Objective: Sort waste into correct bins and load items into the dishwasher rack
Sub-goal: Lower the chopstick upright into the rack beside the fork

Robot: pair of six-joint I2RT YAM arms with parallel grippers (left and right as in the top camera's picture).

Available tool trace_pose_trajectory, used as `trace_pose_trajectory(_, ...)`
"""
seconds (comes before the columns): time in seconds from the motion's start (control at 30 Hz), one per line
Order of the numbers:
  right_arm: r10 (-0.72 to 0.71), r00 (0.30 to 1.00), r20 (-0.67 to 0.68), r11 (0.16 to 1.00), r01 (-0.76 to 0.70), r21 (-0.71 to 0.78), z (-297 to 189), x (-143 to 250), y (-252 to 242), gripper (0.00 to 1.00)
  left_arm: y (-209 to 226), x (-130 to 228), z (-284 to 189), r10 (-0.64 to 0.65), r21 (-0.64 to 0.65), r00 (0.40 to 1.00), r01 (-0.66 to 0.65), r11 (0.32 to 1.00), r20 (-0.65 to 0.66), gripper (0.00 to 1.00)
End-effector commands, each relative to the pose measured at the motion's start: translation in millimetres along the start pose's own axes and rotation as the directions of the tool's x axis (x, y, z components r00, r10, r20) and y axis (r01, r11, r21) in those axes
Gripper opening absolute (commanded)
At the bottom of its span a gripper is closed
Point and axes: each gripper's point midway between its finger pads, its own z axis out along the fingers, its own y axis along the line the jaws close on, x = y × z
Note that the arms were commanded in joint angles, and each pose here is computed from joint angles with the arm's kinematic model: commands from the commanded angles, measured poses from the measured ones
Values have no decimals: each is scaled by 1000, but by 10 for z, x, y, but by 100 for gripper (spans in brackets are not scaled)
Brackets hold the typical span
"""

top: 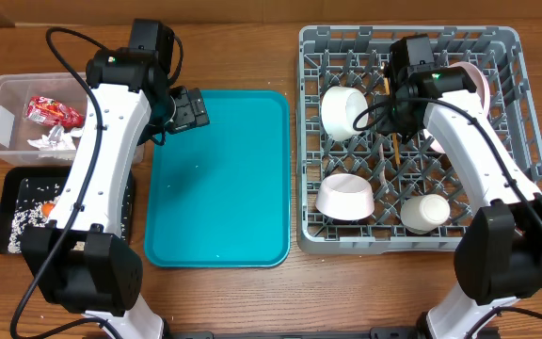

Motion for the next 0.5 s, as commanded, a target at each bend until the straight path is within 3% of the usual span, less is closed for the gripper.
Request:
trace_pose_trajectory(0.0,-3,1000,14,1000,3,4,2,-39,3,4,-37,-47,-19,25,-4,1000,-25,1000,17,100)
trace_pose_trajectory(0.47,2,999,38,999,-4,50,-2,-95,-72,6,-37,-47,-19,26,-4,1000,-26,1000,17,100)
